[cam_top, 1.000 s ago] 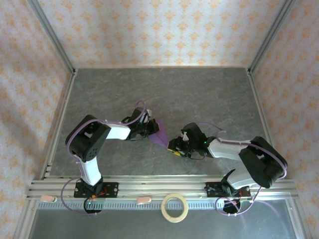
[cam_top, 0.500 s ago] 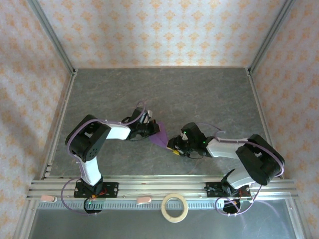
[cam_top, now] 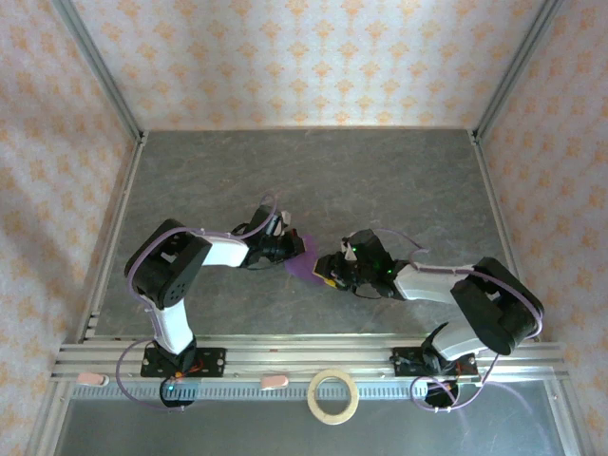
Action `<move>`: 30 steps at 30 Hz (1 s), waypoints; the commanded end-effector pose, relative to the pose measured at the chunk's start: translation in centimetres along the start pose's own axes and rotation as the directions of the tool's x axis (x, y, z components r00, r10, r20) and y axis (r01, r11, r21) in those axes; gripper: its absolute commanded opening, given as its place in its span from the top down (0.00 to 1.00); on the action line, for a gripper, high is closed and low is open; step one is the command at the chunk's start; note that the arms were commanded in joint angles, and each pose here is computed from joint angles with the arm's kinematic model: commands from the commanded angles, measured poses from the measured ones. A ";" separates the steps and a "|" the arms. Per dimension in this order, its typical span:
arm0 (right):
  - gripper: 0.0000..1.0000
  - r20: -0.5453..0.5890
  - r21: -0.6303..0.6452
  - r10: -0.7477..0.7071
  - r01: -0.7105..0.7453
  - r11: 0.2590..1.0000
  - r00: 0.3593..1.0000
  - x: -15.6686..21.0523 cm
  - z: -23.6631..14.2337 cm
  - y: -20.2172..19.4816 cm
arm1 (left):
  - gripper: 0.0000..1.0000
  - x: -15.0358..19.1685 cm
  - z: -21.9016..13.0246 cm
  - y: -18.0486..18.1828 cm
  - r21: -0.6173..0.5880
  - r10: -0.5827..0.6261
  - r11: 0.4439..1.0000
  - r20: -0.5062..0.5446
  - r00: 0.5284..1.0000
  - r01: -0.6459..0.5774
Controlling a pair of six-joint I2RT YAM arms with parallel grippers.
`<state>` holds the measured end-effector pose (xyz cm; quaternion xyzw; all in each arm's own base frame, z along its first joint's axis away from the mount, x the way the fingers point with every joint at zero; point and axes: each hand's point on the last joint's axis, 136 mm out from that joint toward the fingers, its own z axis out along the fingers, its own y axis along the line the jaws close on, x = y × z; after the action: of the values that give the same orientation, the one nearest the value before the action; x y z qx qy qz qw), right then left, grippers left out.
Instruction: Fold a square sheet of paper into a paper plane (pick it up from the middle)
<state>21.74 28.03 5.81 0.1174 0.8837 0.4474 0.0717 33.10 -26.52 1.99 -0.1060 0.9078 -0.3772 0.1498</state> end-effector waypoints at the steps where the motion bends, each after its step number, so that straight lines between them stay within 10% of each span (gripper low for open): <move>1: 0.66 0.014 0.007 -0.023 0.022 1.000 1.000 -0.5 0.2 0.0 | 1.00 1.2 0.0 1.5 -0.050 -0.036 0.998 -0.041 0.998 0.034; 13: 0.96 0.027 0.043 -0.109 0.107 0.993 0.994 -0.7 -0.2 -0.6 | 0.99 -0.2 -1.2 -1.0 0.001 -0.008 1.000 0.003 1.000 0.008; 20: 0.99 0.177 0.216 -0.298 0.258 0.942 0.938 -3.6 -3.3 -0.5 | 0.59 -3.6 -5.9 -6.7 0.122 0.053 0.990 0.185 0.981 -0.077; 30: 0.99 0.234 0.828 -0.730 0.263 0.496 0.642 -9.2 -12.5 0.2 | 0.48 -6.7 -12.9 -4.0 0.046 -0.013 0.999 0.428 0.904 -0.007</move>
<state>27.37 21.92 12.70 0.0059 0.9211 0.1676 0.3514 35.31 -22.28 16.73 -0.1341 0.8364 -0.4108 0.3372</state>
